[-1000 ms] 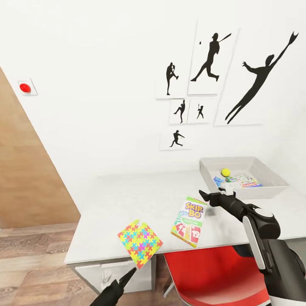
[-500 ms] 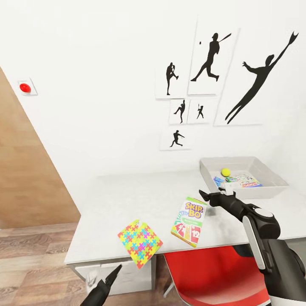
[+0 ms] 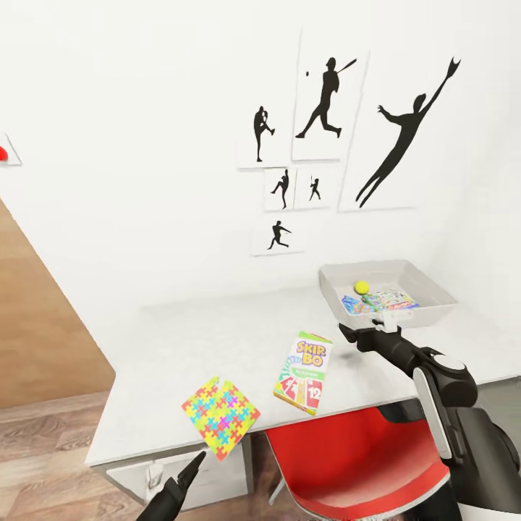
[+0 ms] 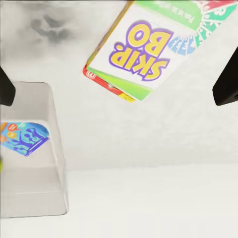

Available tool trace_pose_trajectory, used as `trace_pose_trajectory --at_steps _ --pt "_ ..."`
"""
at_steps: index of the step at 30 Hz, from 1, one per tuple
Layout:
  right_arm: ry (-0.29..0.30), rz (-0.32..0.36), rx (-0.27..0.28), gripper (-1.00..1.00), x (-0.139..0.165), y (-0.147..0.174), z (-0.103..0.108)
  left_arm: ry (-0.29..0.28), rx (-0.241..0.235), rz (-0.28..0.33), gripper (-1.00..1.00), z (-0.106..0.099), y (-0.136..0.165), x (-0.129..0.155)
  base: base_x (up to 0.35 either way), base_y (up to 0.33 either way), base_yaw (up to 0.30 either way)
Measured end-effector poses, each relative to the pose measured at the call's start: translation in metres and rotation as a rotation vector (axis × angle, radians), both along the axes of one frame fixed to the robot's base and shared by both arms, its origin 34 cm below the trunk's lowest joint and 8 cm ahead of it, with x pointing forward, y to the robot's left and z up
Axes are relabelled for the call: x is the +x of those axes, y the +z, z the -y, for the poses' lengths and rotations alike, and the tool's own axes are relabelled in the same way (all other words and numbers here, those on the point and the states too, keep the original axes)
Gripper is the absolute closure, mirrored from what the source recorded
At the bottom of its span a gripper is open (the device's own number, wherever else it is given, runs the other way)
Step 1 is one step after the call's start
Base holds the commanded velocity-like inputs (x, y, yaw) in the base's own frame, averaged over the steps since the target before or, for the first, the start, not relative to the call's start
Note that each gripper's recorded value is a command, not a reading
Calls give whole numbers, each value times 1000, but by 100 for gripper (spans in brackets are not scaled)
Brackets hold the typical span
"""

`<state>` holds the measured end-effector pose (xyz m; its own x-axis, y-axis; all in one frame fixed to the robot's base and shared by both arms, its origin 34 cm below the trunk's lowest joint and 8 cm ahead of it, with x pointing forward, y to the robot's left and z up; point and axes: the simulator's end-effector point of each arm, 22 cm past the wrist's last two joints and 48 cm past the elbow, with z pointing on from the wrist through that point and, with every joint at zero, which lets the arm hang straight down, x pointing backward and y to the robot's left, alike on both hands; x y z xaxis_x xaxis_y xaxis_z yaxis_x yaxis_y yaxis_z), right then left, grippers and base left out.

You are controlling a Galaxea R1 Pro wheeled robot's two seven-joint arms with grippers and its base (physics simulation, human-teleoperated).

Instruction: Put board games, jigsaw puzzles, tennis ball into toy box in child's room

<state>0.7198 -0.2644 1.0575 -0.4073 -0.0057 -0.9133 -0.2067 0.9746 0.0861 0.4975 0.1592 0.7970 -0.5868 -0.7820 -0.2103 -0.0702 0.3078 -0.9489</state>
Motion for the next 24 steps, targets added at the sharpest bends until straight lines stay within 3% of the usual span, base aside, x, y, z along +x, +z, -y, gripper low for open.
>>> trace_pose_trajectory --at_steps 5,13,24 --pt "0 -1 0 -100 0 0 0 -10 -25 35 -100 2 9 0 0 0 -50" --pt "0 -1 -1 -100 0 -1 0 -9 -31 43 -100 2 11 1 0 0 -21" --pt "0 -1 -1 -100 -1 -1 0 1 -34 45 -100 -1 12 2 0 0 -143"
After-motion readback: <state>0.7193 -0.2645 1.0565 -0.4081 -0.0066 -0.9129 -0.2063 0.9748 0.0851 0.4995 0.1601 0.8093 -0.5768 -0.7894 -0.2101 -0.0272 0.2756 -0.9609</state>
